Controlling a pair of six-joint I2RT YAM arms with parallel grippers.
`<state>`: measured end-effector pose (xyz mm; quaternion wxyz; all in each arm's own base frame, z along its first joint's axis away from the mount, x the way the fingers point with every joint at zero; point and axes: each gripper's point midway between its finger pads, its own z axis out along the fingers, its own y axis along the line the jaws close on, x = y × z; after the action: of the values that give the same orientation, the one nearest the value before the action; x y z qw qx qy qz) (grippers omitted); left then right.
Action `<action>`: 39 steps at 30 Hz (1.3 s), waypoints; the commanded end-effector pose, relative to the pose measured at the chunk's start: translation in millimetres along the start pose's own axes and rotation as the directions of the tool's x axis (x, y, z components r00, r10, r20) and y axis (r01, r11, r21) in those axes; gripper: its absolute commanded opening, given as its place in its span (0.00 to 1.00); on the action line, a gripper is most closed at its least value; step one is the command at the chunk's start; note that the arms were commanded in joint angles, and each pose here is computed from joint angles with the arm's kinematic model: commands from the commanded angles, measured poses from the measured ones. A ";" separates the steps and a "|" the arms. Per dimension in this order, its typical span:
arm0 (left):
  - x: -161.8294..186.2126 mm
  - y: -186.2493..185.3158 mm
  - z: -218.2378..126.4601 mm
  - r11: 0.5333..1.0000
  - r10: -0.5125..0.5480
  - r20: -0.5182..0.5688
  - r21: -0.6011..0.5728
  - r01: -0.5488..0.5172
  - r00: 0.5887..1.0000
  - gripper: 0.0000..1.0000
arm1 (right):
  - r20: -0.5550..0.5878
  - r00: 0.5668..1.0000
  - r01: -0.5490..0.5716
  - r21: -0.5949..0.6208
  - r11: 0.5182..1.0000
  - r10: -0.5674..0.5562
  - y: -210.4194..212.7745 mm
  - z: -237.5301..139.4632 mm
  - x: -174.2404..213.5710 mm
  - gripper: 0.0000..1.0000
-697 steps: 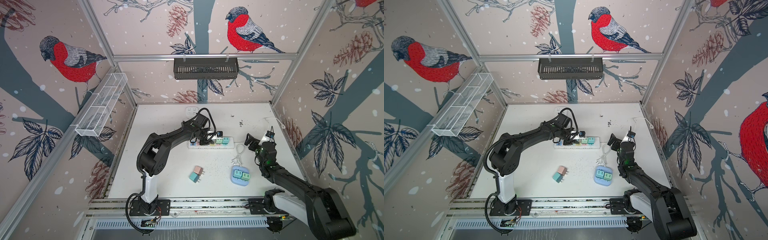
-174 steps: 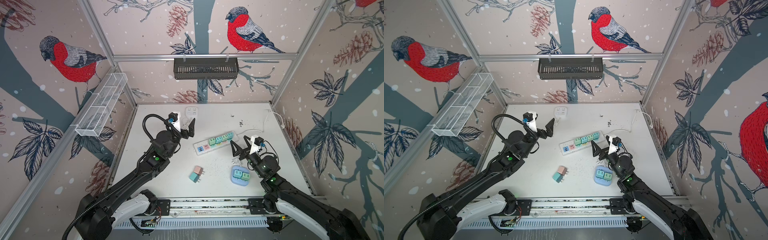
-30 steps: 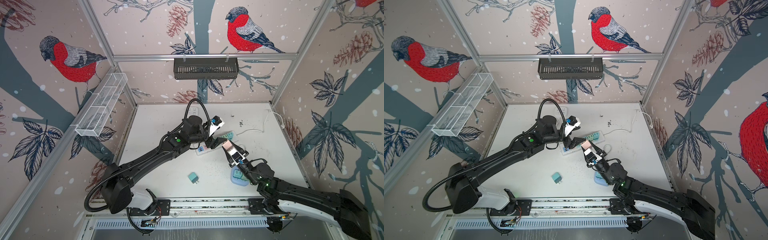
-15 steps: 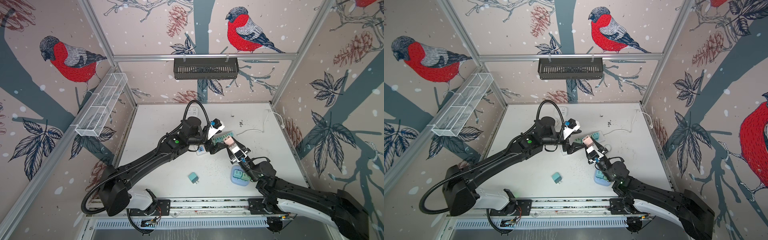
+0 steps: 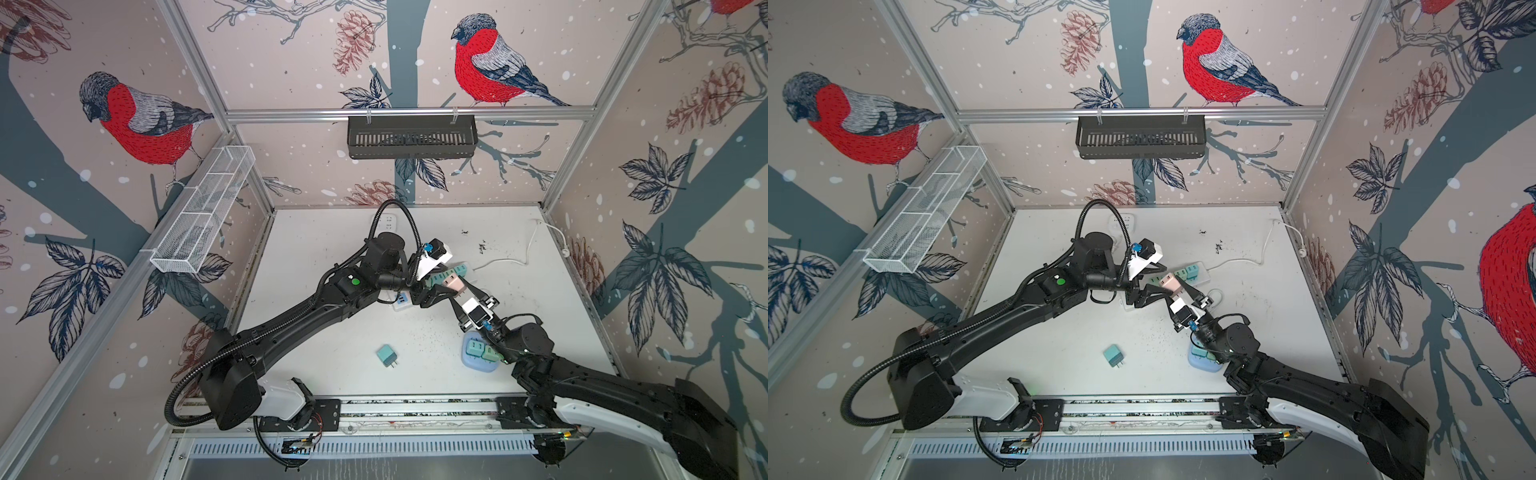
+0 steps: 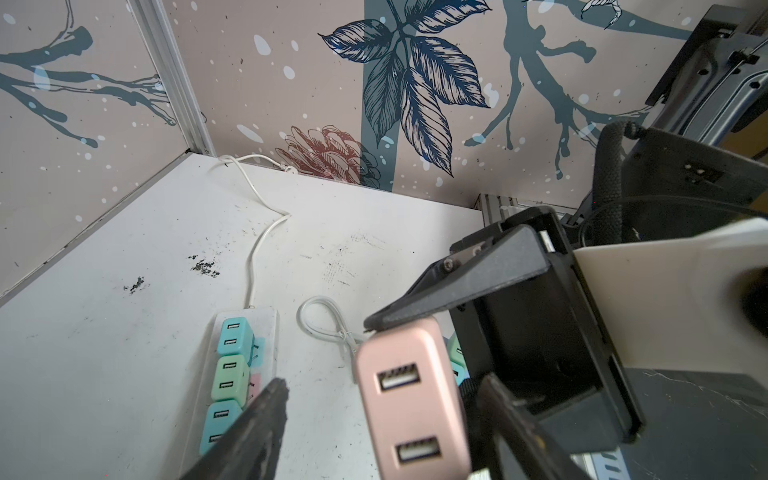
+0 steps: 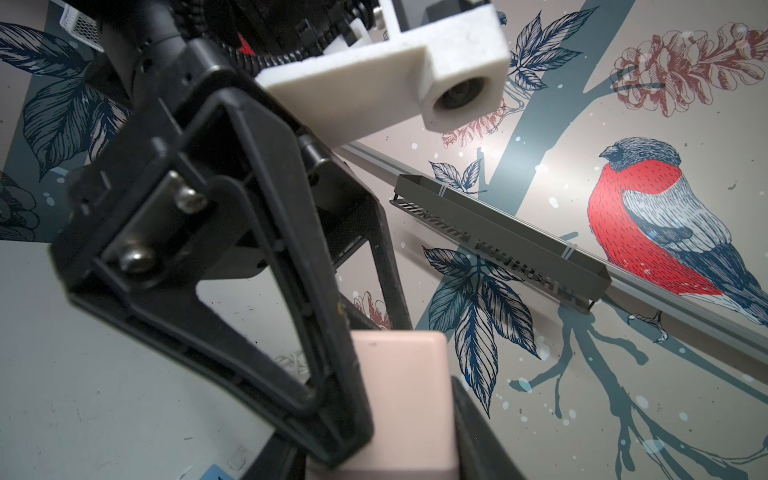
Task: Insert the plug
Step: 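Close the left gripper on the pink adapter held by the right gripper, then open and withdraw the right gripper while the left gripper carries the pink adapter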
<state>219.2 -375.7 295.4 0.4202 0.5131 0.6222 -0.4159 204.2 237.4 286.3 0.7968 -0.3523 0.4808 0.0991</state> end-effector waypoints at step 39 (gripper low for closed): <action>58.8 101.5 -20.8 0.819 0.084 -0.292 -0.524 -0.233 0.953 0.00 | -0.118 0.925 -0.290 0.400 0.870 0.362 -78.0 -66.1 88.6 1.00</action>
<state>295.8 -338.3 248.2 0.4908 0.4644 0.7159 -0.1759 239.5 141.3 236.0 0.7731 -0.1874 0.6016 0.0722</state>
